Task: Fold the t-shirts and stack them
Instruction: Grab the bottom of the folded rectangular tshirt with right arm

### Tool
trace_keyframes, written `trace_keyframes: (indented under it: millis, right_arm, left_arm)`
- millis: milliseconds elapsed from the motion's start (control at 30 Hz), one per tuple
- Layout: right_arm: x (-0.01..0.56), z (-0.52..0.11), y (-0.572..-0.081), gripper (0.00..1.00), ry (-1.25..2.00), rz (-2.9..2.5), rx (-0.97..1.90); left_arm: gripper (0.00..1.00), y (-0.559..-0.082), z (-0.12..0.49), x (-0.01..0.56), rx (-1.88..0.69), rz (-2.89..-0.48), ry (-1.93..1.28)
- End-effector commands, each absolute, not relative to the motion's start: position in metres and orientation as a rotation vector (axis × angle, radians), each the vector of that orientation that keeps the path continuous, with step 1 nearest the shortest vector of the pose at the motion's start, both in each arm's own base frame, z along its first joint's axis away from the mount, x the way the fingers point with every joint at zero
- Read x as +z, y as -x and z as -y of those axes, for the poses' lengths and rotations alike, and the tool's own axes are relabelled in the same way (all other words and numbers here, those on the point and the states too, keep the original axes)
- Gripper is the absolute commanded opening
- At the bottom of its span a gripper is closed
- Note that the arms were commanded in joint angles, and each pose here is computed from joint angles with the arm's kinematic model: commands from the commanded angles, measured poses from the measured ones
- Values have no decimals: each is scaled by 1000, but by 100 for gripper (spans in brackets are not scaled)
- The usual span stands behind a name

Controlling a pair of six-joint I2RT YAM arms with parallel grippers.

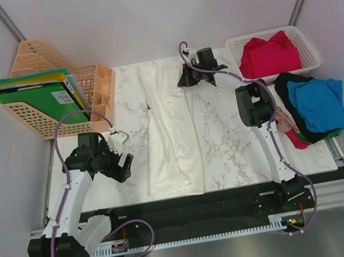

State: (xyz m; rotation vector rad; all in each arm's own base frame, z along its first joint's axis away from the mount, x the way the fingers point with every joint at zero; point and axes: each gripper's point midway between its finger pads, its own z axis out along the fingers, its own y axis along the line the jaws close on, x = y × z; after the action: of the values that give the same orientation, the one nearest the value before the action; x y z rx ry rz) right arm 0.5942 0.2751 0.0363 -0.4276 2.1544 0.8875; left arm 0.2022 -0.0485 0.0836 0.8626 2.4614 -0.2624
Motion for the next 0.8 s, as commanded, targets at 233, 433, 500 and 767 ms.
trace_keyframes:
  millis: [233,433,500,767]
  right_arm:
    - [142,-282,-610,0,494,-1939,868]
    - [148,-278,-605,0,507,-1935,862]
    - [158,-272,-603,0,506,-1919,858]
    - [153,-242,-590,0,513,-1949,830]
  left_arm:
    - [99,-204,53,91,-295,-2444,-832]
    - [99,-204,53,91,-292,-2446,-830]
    - [99,-204,54,90,-297,-2447,-831]
    - [99,-203,55,88,-316,-2453,-832]
